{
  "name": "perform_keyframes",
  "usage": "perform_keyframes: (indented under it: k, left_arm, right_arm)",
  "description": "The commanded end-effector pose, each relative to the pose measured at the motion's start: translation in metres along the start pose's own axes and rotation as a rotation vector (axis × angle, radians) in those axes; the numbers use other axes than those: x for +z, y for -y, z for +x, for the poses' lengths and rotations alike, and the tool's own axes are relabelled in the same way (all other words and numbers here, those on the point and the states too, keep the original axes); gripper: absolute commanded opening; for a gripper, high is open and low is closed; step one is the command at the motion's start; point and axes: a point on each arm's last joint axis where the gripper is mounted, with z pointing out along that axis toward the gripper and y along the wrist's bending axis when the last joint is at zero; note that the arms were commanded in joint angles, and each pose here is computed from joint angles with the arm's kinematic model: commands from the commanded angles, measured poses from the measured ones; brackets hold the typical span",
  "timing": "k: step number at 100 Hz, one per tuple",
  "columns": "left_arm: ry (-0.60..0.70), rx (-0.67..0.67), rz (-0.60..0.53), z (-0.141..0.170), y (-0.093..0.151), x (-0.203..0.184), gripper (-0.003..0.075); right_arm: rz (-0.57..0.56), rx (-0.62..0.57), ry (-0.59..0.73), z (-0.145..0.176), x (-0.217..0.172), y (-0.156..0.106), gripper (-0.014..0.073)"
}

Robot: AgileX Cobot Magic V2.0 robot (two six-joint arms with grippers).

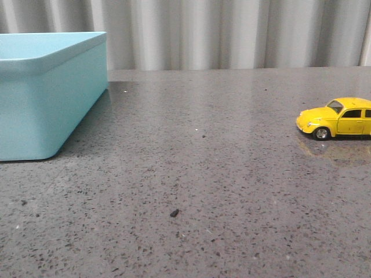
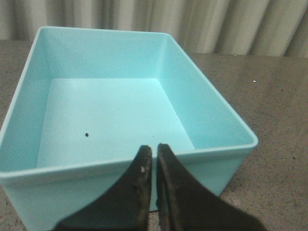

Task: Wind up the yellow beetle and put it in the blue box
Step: 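Move the right gripper down onto the roof of the yellow toy car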

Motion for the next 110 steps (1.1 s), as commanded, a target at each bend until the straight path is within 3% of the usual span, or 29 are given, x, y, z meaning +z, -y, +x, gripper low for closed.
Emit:
perform_keyframes:
  k: [1, 18, 28, 52, 68, 110]
  left_arm:
    - [0.083, 0.024, 0.037, -0.022, 0.005, -0.004, -0.0021]
    - [0.074, 0.060, 0.098, -0.021, 0.009, -0.004, -0.0021]
    - [0.070, 0.064, 0.117, -0.021, 0.011, -0.004, -0.0021]
    - [0.071, 0.064, 0.117, -0.021, 0.011, -0.004, -0.0021]
    - [0.071, 0.062, 0.118, -0.021, 0.011, -0.004, -0.0021]
    - [0.069, 0.062, 0.117, -0.020, 0.011, -0.004, -0.0021]
  right_arm:
    - [-0.002, -0.033, -0.138, -0.025, 0.020, -0.002, -0.0061]
    - [-0.040, -0.050, -0.490, -0.051, 0.059, -0.004, -0.0037]
    - [-0.052, -0.054, -0.613, -0.067, 0.081, -0.003, -0.0039]
    - [0.044, -0.091, -0.643, -0.098, 0.108, 0.007, -0.0039]
    - [0.053, -0.085, -0.733, -0.089, 0.125, 0.012, -0.0039]
    - [0.038, -0.132, -0.793, -0.069, 0.169, 0.007, -0.0040]
